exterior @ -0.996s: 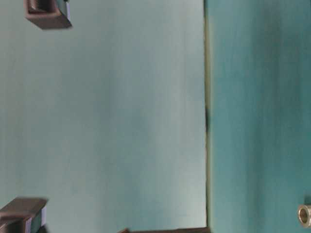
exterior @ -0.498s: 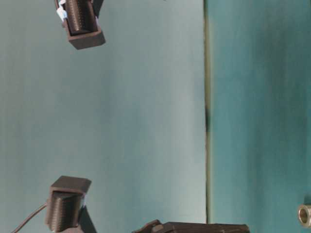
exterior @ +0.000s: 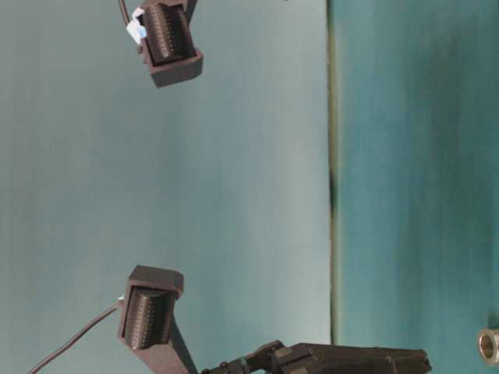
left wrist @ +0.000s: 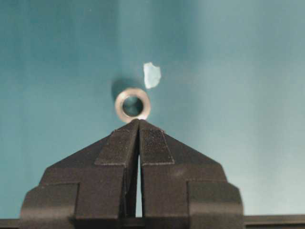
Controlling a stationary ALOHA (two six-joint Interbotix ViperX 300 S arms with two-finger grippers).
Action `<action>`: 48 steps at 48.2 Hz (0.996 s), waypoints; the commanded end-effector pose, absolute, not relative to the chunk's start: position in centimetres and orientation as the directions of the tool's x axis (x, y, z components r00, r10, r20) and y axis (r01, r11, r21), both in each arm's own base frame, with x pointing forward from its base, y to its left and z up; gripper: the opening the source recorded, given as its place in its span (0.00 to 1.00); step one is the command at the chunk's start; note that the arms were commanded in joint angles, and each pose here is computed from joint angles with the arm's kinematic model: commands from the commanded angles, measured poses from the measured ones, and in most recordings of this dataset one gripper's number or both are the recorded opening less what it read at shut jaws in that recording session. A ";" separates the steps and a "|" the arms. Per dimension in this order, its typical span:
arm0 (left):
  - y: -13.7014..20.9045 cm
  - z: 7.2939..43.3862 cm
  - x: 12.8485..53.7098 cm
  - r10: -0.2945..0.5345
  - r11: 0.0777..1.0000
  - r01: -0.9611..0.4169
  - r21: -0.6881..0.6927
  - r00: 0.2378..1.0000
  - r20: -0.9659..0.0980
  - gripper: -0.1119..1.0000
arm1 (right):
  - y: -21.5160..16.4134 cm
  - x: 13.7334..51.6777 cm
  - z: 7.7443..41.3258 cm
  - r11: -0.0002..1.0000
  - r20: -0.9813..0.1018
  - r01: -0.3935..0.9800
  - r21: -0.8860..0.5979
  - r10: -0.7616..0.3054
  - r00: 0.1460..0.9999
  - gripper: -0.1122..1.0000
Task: Insert the washer onto the shaft with both hands.
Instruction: 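Lower the left gripper over the washer and the right over the shaft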
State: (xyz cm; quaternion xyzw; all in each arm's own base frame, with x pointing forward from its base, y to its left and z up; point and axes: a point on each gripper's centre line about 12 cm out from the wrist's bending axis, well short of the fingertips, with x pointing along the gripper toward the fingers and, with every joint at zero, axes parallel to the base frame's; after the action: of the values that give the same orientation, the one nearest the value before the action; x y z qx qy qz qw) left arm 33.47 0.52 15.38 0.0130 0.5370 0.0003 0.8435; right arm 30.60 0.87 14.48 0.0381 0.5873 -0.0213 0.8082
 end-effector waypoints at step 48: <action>0.5 14.5 34.1 0.016 0.991 0.116 0.069 0.404 -0.915 0.69 | 1.8 31.5 13.0 0.998 -0.956 -0.057 0.001 0.018 0.293 0.40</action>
State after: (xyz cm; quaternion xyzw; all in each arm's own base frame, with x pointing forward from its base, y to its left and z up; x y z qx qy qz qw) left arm 33.81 0.59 14.04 0.0540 0.5531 -0.0266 0.8310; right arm 31.44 1.70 12.81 -0.0030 0.5976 0.0123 0.8017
